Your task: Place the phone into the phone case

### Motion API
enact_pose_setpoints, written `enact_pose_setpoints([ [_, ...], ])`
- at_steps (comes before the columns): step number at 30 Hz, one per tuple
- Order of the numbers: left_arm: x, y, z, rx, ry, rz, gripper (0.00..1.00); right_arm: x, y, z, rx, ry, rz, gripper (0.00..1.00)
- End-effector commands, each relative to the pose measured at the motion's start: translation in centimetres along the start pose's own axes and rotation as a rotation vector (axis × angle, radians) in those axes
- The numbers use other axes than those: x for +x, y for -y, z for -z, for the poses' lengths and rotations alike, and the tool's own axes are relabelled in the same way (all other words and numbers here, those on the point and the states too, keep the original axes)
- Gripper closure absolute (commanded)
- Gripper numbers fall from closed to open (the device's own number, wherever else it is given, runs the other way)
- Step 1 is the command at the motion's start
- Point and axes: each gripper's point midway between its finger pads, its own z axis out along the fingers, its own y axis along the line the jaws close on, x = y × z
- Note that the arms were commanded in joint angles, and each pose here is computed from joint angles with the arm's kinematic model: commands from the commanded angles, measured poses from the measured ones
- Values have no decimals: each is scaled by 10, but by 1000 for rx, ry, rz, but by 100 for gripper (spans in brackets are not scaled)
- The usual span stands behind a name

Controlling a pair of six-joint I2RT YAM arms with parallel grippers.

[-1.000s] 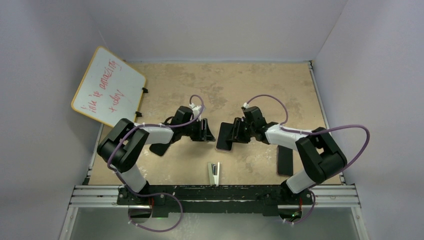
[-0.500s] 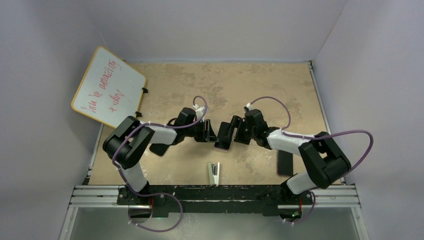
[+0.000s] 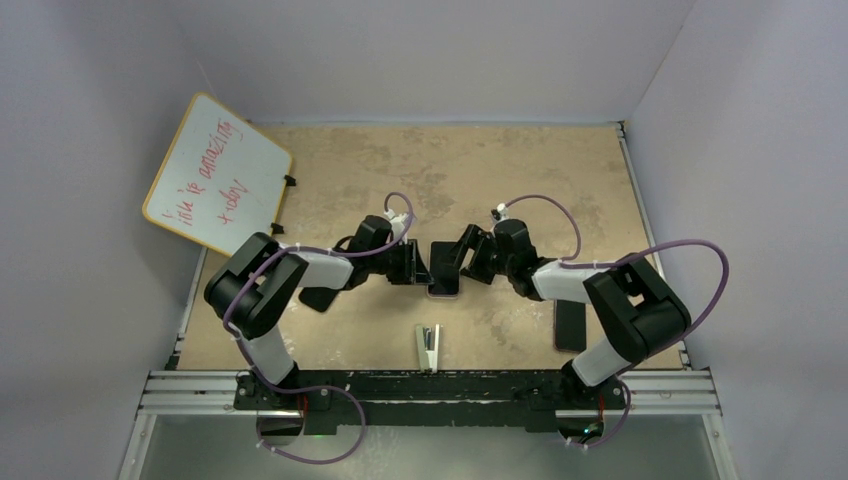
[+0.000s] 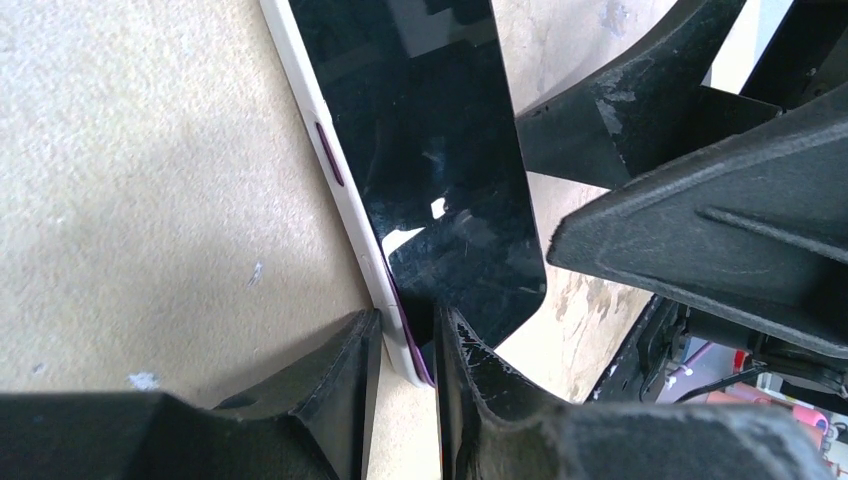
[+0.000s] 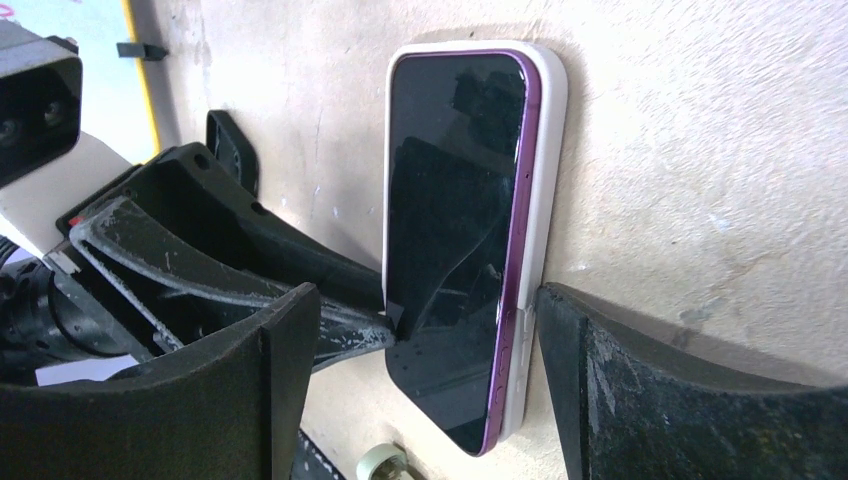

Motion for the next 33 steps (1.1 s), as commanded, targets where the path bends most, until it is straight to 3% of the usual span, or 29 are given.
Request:
enact_pose_setpoints([
  [1, 14, -19, 9, -93, -19, 8, 72, 15, -53, 9, -247, -101, 5, 21],
  [7, 17, -20, 16, -97, -7, 13, 72, 19, -69, 15, -353, -116, 2, 22],
  [20, 19, -33, 33, -141, 16, 9, 64, 31, -64, 5, -379, -169, -13, 24],
  [26, 23, -36, 34, -143, 13, 13, 72, 38, -70, 5, -416, -203, -7, 26],
  [33, 27, -38, 39, -147, 18, 13, 75, 41, -69, 2, -404, -211, -3, 27],
])
